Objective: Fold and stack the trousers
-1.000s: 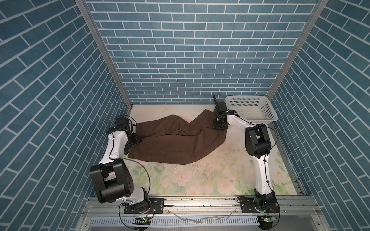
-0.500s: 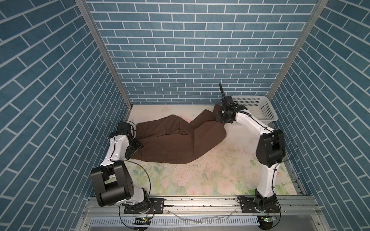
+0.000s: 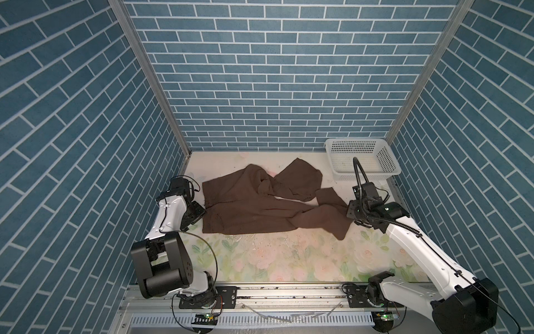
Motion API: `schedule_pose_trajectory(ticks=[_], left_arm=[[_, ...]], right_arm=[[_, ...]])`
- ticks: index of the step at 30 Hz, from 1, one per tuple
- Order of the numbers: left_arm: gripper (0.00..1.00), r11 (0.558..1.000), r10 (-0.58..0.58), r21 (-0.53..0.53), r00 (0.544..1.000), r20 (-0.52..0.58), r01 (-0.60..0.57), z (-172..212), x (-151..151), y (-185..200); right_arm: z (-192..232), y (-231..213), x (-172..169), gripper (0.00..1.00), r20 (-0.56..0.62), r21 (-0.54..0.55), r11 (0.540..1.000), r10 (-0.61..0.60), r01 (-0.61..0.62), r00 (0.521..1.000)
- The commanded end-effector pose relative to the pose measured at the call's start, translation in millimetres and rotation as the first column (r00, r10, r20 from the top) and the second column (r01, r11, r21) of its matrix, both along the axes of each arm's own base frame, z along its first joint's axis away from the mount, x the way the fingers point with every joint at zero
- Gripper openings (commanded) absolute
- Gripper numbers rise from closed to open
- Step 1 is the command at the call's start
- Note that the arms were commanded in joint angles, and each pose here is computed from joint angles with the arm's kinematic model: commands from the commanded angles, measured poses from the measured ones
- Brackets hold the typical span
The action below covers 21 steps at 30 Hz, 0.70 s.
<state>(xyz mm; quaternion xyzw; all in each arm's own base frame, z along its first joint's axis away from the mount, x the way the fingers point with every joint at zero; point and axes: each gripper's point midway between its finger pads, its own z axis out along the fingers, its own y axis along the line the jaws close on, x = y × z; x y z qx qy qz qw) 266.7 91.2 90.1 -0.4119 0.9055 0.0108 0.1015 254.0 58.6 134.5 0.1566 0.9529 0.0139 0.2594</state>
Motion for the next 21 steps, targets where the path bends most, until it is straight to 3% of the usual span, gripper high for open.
schedule_pose_trajectory(ticks=[1, 6, 8, 10, 11, 17, 21], left_arm=[[0.75, 1.0, 0.016, 0.004, 0.999, -0.028, -0.016, -3, -3, 1], [0.79, 1.0, 0.031, 0.004, 0.999, -0.022, -0.031, -9, 12, 0], [0.8, 0.999, 0.043, 0.002, 0.999, 0.001, -0.043, -11, 25, 1], [0.8, 0.999, 0.048, -0.02, 0.998, 0.033, -0.047, -14, 44, 1], [0.8, 0.998, 0.043, -0.04, 0.998, 0.044, -0.041, -16, 56, 0], [0.76, 1.0, 0.015, -0.018, 0.998, 0.055, -0.014, -4, 117, 9], [0.79, 1.0, 0.003, 0.008, 0.997, 0.075, -0.004, 1, 153, 16]], right_arm=[[-14, -23, -17, 0.74, -0.037, -0.002, 0.99, -0.141, 0.141, 0.989], [11, -19, 12, 0.77, 0.055, -0.011, 0.996, -0.085, 0.086, 0.995], [17, 0, 27, 0.64, 0.078, 0.04, 0.999, 0.004, -0.007, 0.997], [25, 36, 43, 0.48, 0.123, 0.139, 0.975, 0.157, -0.174, 0.98], [27, 47, 50, 0.44, 0.139, 0.167, 0.962, 0.196, -0.218, 0.971], [33, 72, 88, 0.41, 0.14, 0.14, 0.93, 0.321, -0.34, 0.936], [28, 103, 114, 0.43, 0.134, 0.157, 0.868, 0.453, -0.471, 0.881]])
